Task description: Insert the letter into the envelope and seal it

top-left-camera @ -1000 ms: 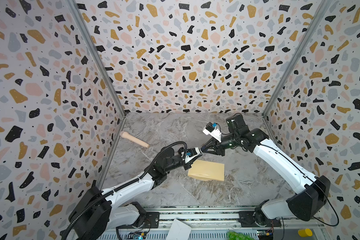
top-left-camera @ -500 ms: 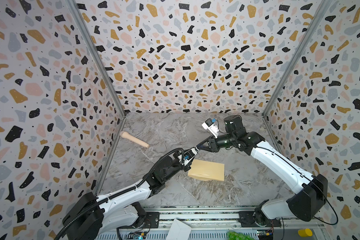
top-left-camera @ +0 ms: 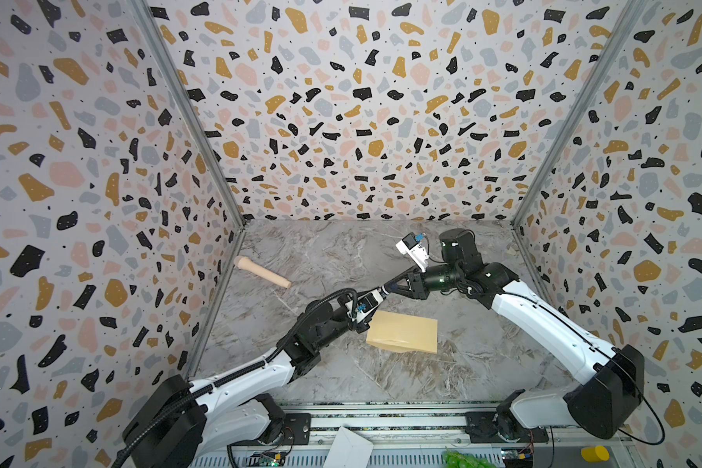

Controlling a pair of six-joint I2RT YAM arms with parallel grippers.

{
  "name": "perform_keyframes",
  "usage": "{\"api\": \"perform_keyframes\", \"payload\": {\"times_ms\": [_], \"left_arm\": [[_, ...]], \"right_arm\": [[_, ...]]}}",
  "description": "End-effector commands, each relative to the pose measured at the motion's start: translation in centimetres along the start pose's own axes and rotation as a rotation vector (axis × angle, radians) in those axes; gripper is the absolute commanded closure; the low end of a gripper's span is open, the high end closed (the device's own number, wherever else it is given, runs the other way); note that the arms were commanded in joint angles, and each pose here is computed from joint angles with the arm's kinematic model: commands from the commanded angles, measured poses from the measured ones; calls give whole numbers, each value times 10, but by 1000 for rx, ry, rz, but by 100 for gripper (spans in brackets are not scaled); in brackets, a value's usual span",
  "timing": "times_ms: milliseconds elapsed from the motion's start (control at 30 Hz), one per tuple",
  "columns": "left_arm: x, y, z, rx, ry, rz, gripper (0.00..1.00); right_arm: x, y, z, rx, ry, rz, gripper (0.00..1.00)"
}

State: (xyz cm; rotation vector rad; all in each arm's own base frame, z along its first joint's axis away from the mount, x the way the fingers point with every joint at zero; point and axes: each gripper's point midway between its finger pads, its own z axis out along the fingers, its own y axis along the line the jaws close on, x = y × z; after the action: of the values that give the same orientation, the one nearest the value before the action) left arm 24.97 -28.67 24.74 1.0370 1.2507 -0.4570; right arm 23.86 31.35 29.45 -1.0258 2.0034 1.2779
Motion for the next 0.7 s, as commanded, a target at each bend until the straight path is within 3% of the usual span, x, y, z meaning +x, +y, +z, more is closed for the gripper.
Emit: {"api": "perform_keyframes", "payload": {"times_ms": [0,67,200,267,300,367,467,667], "left_arm": [[-31,-33,-2,259,-130,-23,100],[-29,-37,-2,296,-125,-28,100],[-31,-38,-3,312,-141,-42,100],[-31,-34,-2,286,-137,-49,100],[-31,-29,-1,258,-135,-57,100],[-30,-19,1,198,-126,-64,100],[-25,-4,2,106,-100,-64,100],[-26,9,0,28,-93,-53,100]], "right_arm": [[5,51,-22,-157,9,-477,100],[9,56,-25,-154,10,-602,100],[8,67,-33,-160,-29,-731,100],[7,66,-33,-133,-49,-731,86],[3,64,-33,-113,-67,-700,71],[-4,67,-36,-106,-97,-654,56],[-26,54,-43,28,-165,-444,16],[-20,10,-51,262,-170,-20,14]]}}
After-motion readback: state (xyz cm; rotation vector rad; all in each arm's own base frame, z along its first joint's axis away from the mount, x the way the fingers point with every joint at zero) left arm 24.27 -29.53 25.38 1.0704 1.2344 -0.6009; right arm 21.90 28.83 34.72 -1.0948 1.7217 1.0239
